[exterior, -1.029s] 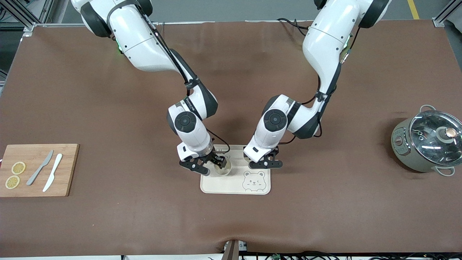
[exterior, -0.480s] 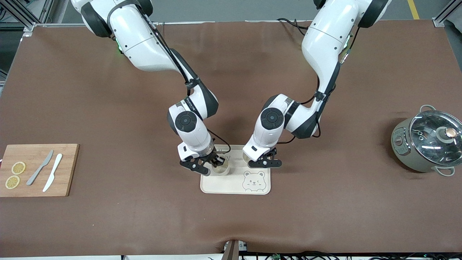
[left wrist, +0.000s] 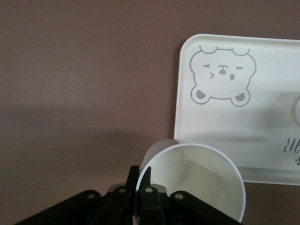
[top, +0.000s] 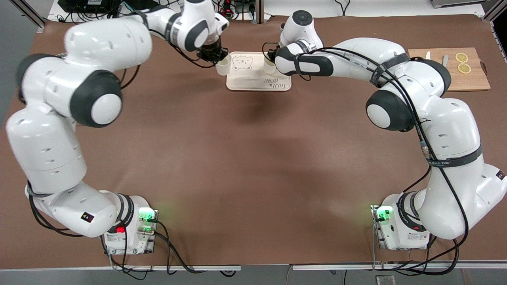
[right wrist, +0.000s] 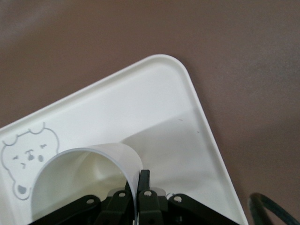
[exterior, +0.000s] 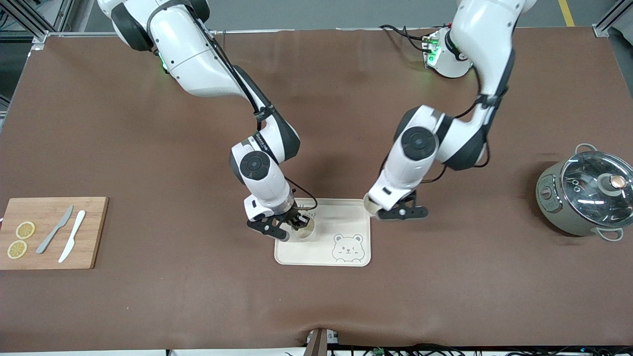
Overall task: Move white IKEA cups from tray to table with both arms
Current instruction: 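Carry the cups apart, right gripper toward the board, left toward the pot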
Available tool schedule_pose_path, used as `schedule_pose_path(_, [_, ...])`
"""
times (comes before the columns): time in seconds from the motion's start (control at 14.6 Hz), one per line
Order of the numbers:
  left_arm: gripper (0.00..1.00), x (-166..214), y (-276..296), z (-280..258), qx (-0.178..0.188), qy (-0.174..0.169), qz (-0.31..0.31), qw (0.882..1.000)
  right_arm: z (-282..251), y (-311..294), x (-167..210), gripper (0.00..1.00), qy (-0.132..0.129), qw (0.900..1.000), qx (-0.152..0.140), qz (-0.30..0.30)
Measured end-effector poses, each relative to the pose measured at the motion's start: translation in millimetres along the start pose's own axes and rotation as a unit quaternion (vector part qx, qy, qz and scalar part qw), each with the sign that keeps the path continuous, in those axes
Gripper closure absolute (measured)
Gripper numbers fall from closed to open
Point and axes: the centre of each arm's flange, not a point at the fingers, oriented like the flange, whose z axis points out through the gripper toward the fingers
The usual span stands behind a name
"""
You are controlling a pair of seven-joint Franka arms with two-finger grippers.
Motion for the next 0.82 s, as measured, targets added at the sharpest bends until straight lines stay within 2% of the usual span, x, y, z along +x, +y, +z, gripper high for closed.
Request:
schedule_pose_path(0.21, [0.96, -17, -49, -26, -0.005, -0.009, 0.009, 1.0, -36, -8, 7, 0.97, -0.009, 1.0, -0.013, -0.003])
schedule_pose_path(0.41, [0.96, -38, -110, -50, -0.025, -0.019, 0.026, 0.999, -77, -4, 21, 0.97, -0.018, 0.999, -0.03, -0.028])
schedule_pose_path(0.62, [0.96, -68, -198, -67, -0.051, -0.033, 0.058, 0.996, -101, 28, 52, 0.97, -0.022, 0.997, -0.042, -0.06])
schedule_pose_path(0.82, [0.96, -89, -290, -76, -0.063, -0.052, 0.084, 0.993, -111, 71, 78, 0.97, -0.029, 0.995, -0.054, -0.08])
